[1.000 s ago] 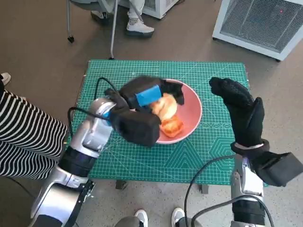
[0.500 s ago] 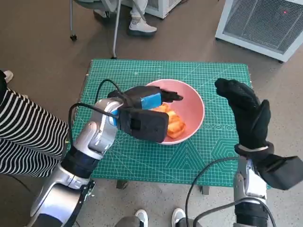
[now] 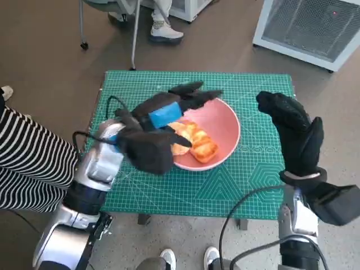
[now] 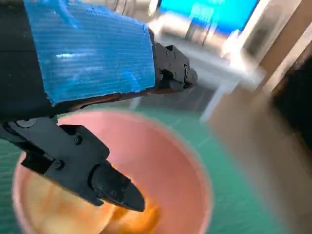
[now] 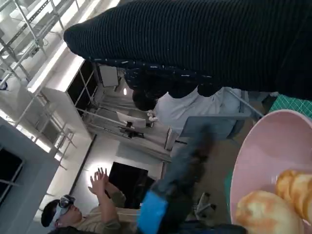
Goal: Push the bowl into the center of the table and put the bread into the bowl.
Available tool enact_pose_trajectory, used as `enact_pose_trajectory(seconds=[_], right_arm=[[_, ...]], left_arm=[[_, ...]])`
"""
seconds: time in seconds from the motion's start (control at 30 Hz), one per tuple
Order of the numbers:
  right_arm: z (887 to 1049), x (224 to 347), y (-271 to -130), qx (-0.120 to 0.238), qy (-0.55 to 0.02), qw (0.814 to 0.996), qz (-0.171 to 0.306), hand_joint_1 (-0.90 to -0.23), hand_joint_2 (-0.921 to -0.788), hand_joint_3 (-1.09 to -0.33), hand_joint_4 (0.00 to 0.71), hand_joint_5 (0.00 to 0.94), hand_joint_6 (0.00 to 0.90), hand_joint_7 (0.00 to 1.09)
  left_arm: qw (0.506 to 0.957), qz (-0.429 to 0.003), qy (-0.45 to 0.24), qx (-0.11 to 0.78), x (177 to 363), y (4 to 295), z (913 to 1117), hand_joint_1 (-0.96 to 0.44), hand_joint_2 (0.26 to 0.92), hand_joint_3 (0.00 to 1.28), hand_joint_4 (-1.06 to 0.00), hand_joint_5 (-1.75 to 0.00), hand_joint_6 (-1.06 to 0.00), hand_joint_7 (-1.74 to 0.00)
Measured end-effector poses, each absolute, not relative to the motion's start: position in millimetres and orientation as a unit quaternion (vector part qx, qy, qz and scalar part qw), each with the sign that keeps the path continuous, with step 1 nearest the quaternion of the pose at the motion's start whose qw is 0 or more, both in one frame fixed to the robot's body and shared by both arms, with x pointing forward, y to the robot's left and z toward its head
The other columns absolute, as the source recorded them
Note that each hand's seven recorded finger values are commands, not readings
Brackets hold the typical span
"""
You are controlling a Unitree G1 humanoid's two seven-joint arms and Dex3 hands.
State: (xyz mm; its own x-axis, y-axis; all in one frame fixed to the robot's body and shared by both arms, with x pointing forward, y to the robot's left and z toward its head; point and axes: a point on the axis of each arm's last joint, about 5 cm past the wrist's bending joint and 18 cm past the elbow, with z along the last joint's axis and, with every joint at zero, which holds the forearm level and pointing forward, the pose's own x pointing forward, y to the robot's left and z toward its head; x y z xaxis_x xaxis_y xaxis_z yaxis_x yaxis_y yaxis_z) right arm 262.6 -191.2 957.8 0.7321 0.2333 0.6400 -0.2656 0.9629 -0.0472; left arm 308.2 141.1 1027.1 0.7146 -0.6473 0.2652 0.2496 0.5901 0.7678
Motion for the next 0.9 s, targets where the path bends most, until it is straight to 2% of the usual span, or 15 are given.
enact_pose_trajectory(seconds=[0.1,0.3,0.37,0.47,0.67,0.9], right_arm=[[961.6,262.3,-191.4,0.023,-0.345,0.929,0.132,-0.795,-0.921,-0.75,0.266,0.011,0.008,0.56],[970.8,262.0,-188.8,0.021,-0.358,0.925,0.125,-0.786,-0.921,-0.745,0.248,0.002,0.019,0.56],[975.5,262.1,-187.2,0.013,-0.367,0.922,0.121,-0.784,-0.921,-0.746,0.233,0.001,0.026,0.56],[981.1,262.7,-184.8,0.007,-0.377,0.919,0.115,-0.785,-0.921,-0.749,0.216,0.0,0.034,0.56],[988.4,264.7,-179.5,-0.004,-0.395,0.913,0.105,-0.79,-0.921,-0.751,0.201,0.0,0.039,0.56],[997.3,269.3,-175.8,-0.009,-0.414,0.904,0.109,-0.813,-0.921,-0.723,0.203,0.003,0.052,0.57]], left_arm=[[0.871,-0.226,-0.324,0.293,304.9,147.6,1024.8,-0.59,0.911,0.13,-0.1,-0.02,-0.25,-0.04],[0.893,-0.186,-0.378,0.16,299.7,151.6,1015.7,-0.65,0.92,0.32,-0.14,-0.03,-0.29,-0.07],[0.899,-0.179,-0.384,0.114,298.1,150.3,1011.3,-0.68,0.921,0.38,-0.15,-0.04,-0.14,-0.36],[0.904,-0.179,-0.382,0.067,296.6,146.9,1005.7,-0.7,0.921,0.42,-0.16,-0.04,-0.05,-0.52],[0.912,-0.188,-0.364,-0.005,292.6,140.9,995.4,-0.73,0.921,0.46,-0.16,-0.04,0.0,-0.56],[0.914,-0.192,-0.355,-0.037,289.9,138.4,987.5,-0.74,0.921,0.45,-0.15,-0.04,0.0,-0.55]])
